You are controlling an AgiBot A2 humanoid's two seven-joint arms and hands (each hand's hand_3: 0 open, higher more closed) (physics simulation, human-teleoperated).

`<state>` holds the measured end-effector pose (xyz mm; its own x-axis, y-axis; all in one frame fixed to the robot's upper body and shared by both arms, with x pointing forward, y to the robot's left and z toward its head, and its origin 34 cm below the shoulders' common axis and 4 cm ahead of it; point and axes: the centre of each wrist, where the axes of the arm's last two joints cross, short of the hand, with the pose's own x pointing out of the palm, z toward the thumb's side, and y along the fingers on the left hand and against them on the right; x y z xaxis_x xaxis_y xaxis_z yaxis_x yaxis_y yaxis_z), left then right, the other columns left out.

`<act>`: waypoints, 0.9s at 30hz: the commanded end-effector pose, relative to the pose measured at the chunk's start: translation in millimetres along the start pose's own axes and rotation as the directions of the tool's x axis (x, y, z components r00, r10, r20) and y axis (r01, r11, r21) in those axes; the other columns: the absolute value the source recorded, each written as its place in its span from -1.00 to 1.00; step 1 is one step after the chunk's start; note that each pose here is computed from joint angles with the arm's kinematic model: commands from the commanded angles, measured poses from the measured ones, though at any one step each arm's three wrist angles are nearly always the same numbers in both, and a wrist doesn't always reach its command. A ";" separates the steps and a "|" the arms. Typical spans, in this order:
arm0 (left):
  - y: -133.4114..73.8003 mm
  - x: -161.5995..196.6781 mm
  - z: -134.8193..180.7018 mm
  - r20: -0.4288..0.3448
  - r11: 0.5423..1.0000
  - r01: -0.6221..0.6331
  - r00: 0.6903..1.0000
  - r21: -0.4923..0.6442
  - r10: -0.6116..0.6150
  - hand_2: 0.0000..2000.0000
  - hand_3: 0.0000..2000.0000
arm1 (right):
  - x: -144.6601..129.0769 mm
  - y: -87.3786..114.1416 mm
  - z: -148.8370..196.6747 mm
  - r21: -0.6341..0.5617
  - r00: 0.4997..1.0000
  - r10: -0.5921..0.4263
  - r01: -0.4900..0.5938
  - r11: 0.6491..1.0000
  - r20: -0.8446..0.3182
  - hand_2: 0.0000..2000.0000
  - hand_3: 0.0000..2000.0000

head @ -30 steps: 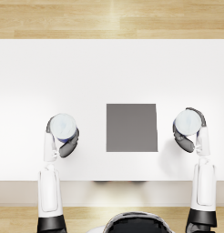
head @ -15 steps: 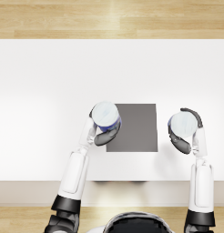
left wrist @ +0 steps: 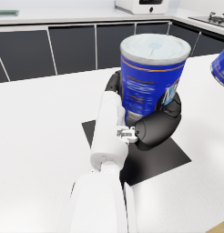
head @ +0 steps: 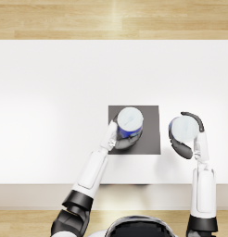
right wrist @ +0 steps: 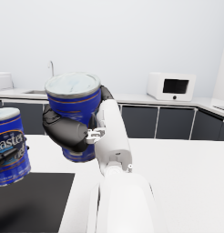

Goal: Pick up the blue can on the left and place it in the middle, then pick up the blue can on the right and place it on top of the can in the middle

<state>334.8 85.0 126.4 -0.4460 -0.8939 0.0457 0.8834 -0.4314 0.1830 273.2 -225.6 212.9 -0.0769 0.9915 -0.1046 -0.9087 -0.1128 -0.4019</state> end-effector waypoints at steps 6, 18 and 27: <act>5.7 0.8 -20.2 -0.055 0.995 0.034 0.998 -0.090 -0.039 1.00 0.52 | 8.2 -9.9 27.6 -0.111 1.000 0.027 -0.028 0.993 -0.004 1.00 0.52; -7.7 -1.8 -30.7 -0.052 1.000 -0.022 0.998 0.002 0.023 -1.00 -1.00 | 35.1 -31.1 48.1 -0.194 0.993 0.117 -0.112 0.975 0.014 1.00 0.52; -55.0 -17.1 28.2 -0.001 0.973 -0.121 0.992 0.198 0.124 -1.00 -1.00 | 92.1 -63.9 53.1 -0.209 0.957 0.285 -0.267 0.941 0.060 1.00 0.52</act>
<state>303.8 109.4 120.4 -0.3589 -0.9316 0.0583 0.9194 -0.3421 0.1942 296.4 -136.3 270.2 -0.3281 0.9331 -0.1473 -0.7659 -0.3540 -0.5367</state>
